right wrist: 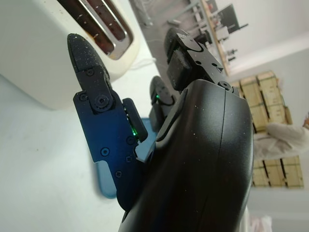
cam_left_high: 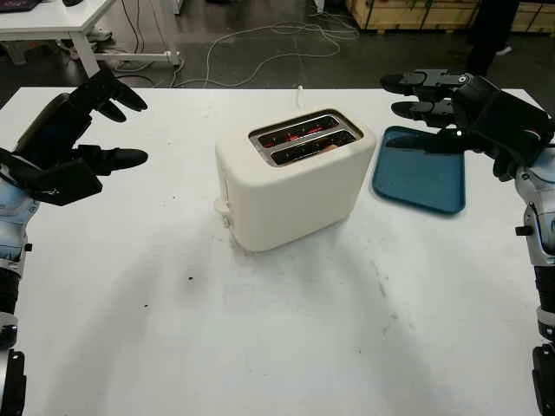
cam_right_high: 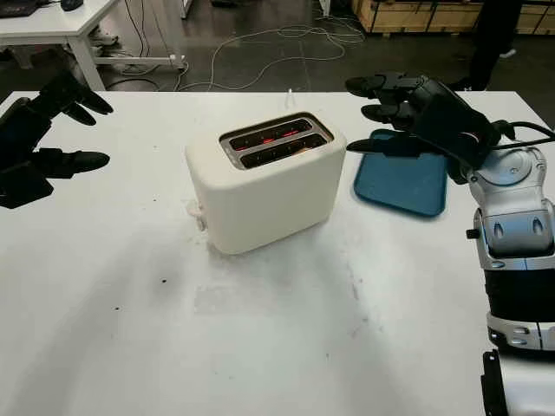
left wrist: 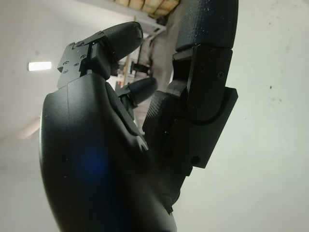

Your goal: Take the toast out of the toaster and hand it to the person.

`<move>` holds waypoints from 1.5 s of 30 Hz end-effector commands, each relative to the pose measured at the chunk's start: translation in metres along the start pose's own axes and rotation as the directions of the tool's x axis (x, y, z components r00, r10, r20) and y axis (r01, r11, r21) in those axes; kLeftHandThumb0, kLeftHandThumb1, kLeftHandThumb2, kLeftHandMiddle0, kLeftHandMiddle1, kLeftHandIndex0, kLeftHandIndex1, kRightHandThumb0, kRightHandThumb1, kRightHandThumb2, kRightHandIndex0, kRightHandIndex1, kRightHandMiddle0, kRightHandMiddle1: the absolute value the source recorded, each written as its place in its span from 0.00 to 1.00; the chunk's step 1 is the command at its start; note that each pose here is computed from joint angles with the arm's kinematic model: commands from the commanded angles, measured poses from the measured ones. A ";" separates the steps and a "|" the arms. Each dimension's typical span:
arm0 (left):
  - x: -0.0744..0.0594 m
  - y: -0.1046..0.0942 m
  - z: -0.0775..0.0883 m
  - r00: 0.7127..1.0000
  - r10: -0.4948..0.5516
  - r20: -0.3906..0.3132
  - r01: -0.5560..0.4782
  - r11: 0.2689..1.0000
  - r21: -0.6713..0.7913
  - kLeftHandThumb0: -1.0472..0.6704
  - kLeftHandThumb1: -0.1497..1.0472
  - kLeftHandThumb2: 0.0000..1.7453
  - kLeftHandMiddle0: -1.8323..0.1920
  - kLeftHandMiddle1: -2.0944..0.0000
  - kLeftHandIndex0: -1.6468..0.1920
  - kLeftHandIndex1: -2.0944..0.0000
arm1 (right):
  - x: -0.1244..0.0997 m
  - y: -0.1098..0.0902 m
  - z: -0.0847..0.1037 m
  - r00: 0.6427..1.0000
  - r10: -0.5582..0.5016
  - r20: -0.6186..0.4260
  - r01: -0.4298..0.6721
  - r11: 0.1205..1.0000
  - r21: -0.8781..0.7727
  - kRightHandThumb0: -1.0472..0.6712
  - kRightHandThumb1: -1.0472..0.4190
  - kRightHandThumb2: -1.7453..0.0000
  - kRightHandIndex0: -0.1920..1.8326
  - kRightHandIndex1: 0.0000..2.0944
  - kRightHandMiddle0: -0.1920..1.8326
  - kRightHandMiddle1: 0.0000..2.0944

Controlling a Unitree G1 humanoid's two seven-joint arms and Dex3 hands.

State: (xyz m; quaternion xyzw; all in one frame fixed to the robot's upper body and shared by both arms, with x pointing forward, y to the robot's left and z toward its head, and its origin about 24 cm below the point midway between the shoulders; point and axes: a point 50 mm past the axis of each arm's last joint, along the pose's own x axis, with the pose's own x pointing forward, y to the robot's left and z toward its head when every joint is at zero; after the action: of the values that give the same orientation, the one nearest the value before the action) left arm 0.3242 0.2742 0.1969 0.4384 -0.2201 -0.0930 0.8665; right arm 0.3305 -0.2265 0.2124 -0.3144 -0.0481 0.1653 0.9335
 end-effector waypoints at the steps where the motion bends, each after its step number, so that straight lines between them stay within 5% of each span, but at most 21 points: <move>1: -0.003 -0.001 -0.002 1.000 0.001 -0.007 -0.001 1.000 -0.009 0.00 0.89 0.18 0.91 0.25 0.90 0.32 | -0.001 -0.003 0.003 1.000 -0.013 0.010 0.012 1.000 0.011 0.28 0.19 1.00 0.31 0.01 0.32 0.00; 45: -0.001 -0.002 -0.001 1.000 0.000 -0.002 0.000 1.000 -0.008 0.00 0.89 0.19 0.91 0.25 0.90 0.33 | 0.000 -0.004 0.005 1.000 -0.014 0.012 0.014 1.000 -0.018 0.28 0.20 1.00 0.32 0.01 0.32 0.00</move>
State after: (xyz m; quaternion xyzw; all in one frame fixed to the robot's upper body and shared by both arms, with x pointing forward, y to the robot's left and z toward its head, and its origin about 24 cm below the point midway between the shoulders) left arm 0.3246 0.2746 0.1964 0.4383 -0.2162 -0.0917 0.8676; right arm 0.3305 -0.2268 0.2120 -0.3126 -0.0429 0.1620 0.9350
